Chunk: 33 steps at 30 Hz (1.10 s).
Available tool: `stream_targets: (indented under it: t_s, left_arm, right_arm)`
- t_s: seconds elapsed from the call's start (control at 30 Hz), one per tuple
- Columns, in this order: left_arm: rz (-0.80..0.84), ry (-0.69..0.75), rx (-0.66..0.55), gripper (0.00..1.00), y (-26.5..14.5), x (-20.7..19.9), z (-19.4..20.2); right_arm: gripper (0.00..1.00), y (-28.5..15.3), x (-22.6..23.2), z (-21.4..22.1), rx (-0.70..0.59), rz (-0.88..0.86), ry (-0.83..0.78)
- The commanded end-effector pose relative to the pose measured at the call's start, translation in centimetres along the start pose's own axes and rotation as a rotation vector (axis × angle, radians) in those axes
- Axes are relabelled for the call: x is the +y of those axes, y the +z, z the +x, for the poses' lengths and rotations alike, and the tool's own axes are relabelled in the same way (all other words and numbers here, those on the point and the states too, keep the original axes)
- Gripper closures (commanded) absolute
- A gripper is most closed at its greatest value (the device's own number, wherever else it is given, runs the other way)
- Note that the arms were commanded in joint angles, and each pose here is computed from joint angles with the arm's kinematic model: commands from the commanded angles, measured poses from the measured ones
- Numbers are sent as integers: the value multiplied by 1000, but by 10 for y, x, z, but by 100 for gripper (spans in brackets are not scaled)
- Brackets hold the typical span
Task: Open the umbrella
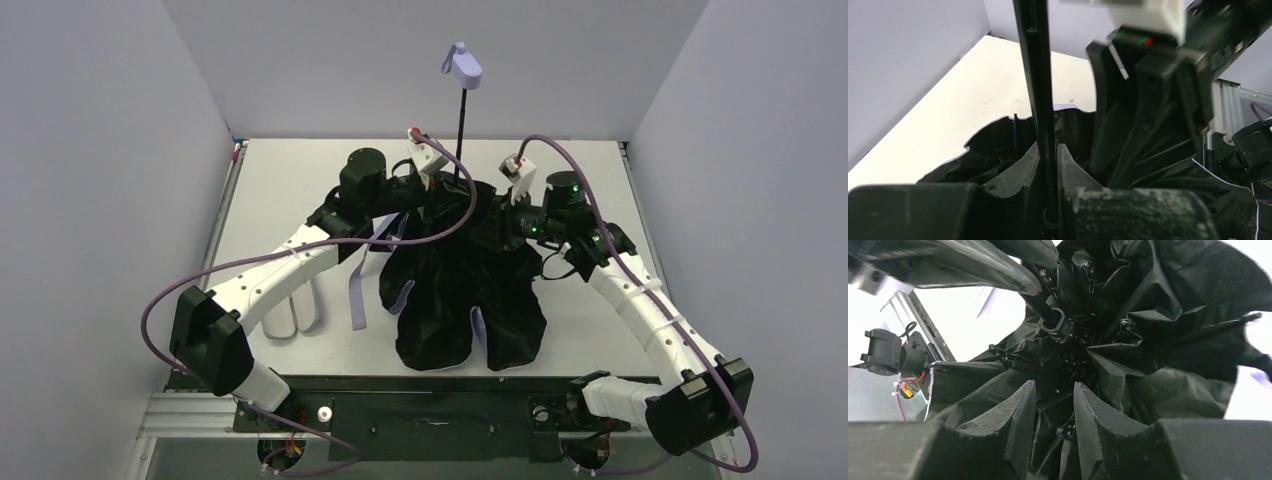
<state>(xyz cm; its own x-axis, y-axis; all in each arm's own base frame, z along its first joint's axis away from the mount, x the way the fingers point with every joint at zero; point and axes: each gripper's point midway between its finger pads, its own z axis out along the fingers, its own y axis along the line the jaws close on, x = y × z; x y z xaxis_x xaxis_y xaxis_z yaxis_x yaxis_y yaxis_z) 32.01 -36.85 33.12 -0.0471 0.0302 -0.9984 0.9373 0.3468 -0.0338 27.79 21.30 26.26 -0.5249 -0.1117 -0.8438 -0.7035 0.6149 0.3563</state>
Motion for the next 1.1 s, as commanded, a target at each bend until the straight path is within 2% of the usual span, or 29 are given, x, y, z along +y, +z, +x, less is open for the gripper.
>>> stream_targets:
  t_s: [0.0,0.1,0.13,0.17,0.3,0.43,0.53,0.6,0.63,0.77,0.9,1.07]
  left_arm:
    - [42,69,-191,100,-4,-12,-77]
    - [59,59,-211,100,-6,-16,-88]
    - [62,57,-214,100,-7,-18,-90]
    - [63,55,-219,100,-9,-19,-94]
    - [63,44,-227,100,-17,-19,-101]
    - [53,23,-218,100,-26,-13,-99]
    - [53,21,-207,100,-29,-10,-95]
    - [52,28,-200,100,-29,-10,-91]
    - [57,31,-194,100,-28,-10,-90]
    - [89,30,-181,100,-24,-19,-85]
    - [120,15,-176,100,-19,-25,-82]
    - [154,-5,-184,100,-15,-32,-87]
  right_arm:
    - [70,22,-5,14,31,-35,-17]
    - [70,27,-20,45,134,-8,-34]
    - [67,27,-29,58,178,14,-47]
    - [60,25,-35,63,192,31,-52]
    - [44,10,-69,81,243,125,-81]
    - [40,-19,-98,102,327,202,-134]
    - [37,-37,-105,117,396,227,-184]
    - [34,-44,-102,112,391,215,-215]
    - [32,-45,-97,107,375,199,-224]
    - [30,-46,-45,38,142,60,-245]
    - [31,-43,-7,-31,-97,7,-287]
    - [35,-35,29,-70,-264,-52,-258]
